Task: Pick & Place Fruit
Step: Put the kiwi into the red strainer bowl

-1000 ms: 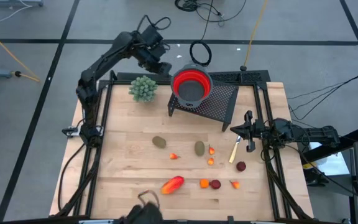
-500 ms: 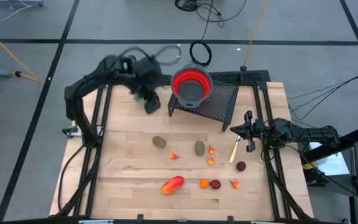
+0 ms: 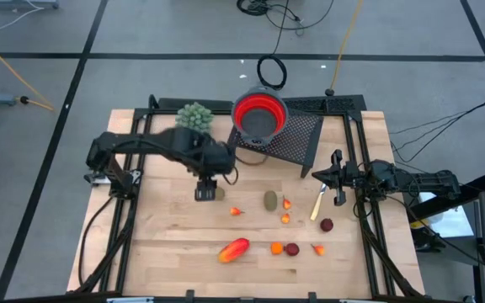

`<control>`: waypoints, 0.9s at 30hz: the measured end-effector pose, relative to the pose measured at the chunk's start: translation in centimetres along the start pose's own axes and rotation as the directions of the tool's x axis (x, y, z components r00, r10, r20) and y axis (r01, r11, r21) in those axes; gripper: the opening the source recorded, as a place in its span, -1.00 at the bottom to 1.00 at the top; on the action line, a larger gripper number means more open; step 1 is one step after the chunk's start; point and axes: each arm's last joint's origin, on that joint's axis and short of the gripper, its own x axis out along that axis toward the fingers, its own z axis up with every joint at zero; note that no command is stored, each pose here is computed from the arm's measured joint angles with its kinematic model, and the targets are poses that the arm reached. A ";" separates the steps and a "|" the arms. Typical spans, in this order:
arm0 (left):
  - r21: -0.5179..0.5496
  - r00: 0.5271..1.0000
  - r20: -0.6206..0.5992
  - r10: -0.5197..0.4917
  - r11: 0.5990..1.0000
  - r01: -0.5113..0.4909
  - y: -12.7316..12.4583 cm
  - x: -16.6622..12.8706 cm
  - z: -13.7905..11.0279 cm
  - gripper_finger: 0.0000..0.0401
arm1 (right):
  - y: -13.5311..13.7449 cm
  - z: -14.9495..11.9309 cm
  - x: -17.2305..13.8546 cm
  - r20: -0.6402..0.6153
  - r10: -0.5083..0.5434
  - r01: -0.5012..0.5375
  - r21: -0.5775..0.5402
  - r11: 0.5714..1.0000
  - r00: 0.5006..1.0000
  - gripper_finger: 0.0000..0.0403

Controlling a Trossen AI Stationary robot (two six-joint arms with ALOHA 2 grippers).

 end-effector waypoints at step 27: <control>0.217 0.994 -0.055 0.091 0.973 -0.077 -1.1 15.4 -3.5 0.16 | 0.0 0.0 0.0 0.000 0.000 0.000 0.000 1.000 1.000 -1.00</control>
